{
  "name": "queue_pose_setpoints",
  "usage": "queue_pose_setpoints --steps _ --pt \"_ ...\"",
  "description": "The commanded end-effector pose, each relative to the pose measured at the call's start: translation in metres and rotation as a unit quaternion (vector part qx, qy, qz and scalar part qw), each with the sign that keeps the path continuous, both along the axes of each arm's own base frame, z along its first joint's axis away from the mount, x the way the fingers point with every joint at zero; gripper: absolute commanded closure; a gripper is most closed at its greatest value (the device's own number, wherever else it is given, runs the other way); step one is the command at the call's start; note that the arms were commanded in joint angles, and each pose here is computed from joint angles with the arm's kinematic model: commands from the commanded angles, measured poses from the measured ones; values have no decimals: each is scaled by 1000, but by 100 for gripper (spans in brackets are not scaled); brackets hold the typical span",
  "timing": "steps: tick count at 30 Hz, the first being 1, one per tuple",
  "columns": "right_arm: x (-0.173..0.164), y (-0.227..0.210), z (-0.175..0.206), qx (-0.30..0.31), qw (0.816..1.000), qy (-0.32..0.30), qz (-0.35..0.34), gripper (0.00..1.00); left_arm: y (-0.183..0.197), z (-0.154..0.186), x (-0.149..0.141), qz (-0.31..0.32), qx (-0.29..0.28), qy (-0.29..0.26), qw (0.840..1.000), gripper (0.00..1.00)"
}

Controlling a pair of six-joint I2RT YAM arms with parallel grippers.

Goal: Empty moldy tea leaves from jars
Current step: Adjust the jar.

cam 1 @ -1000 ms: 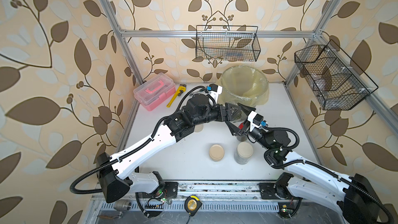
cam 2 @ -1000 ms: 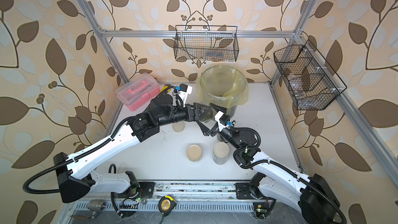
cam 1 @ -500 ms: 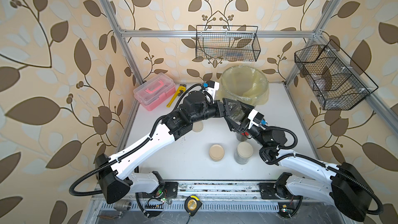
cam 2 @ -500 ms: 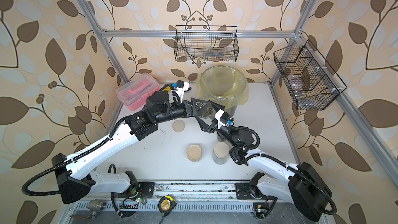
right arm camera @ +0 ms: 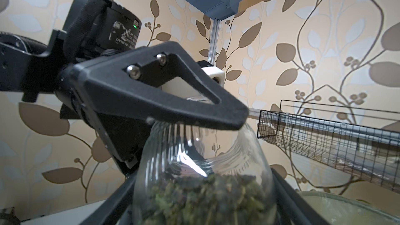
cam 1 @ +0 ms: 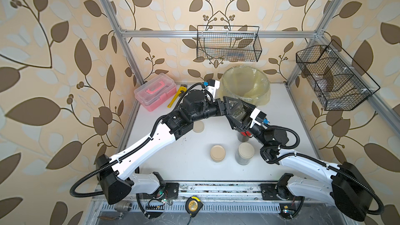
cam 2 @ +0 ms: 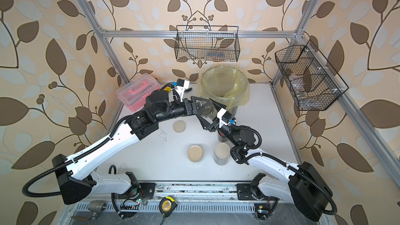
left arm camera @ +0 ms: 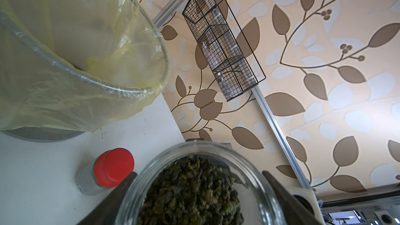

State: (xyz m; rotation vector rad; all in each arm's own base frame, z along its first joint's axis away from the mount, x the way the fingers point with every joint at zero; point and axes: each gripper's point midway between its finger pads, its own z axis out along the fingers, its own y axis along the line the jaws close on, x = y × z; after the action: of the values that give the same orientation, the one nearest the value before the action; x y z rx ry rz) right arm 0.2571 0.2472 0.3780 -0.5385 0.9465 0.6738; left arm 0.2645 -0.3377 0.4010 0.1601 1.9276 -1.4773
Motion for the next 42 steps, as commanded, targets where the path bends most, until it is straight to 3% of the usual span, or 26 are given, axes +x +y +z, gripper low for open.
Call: queue_pose_setpoints --steps 1,3,6,9,13,14,16,19,25,29,32,35,40,42 --pt "-10 3 20 14 999 -31 25 36 4 55 -5 -7 -63 -61 996 52" --pt "-10 4 20 15 999 -28 29 33 4 54 -5 -8 -63 -60 996 52" --pt "-8 1 21 23 999 -24 21 13 4 54 -5 -8 -64 -59 996 52" --pt "-8 0 23 23 999 -27 17 14 4 55 -4 -8 -65 -60 996 51" --pt "-10 1 24 21 999 -30 26 30 4 54 -4 -8 -65 -59 996 51" --pt "-10 1 24 22 999 -30 27 28 4 55 -4 -8 -65 -59 996 51" --pt "-8 0 24 24 999 -27 23 12 4 54 -4 -8 -65 -58 996 51" --pt "-7 -2 25 28 999 -25 18 9 4 53 -4 -7 -65 -58 996 51" --pt "-9 0 27 26 999 -29 28 28 4 54 -4 -9 -65 -59 996 51" --pt "-4 -7 30 43 999 -20 11 5 2 50 -3 -10 -63 -56 996 50" --pt "-2 -10 33 49 999 -21 3 3 3 50 -4 -10 -64 -57 996 49" --pt "-3 -7 33 41 999 -24 13 11 4 52 -4 -9 -64 -60 996 48" --pt "0 -12 36 54 998 -21 2 0 3 49 -4 -10 -61 -57 996 49" --pt "-1 -10 37 49 998 -26 6 4 2 48 -4 -11 -60 -56 997 49"
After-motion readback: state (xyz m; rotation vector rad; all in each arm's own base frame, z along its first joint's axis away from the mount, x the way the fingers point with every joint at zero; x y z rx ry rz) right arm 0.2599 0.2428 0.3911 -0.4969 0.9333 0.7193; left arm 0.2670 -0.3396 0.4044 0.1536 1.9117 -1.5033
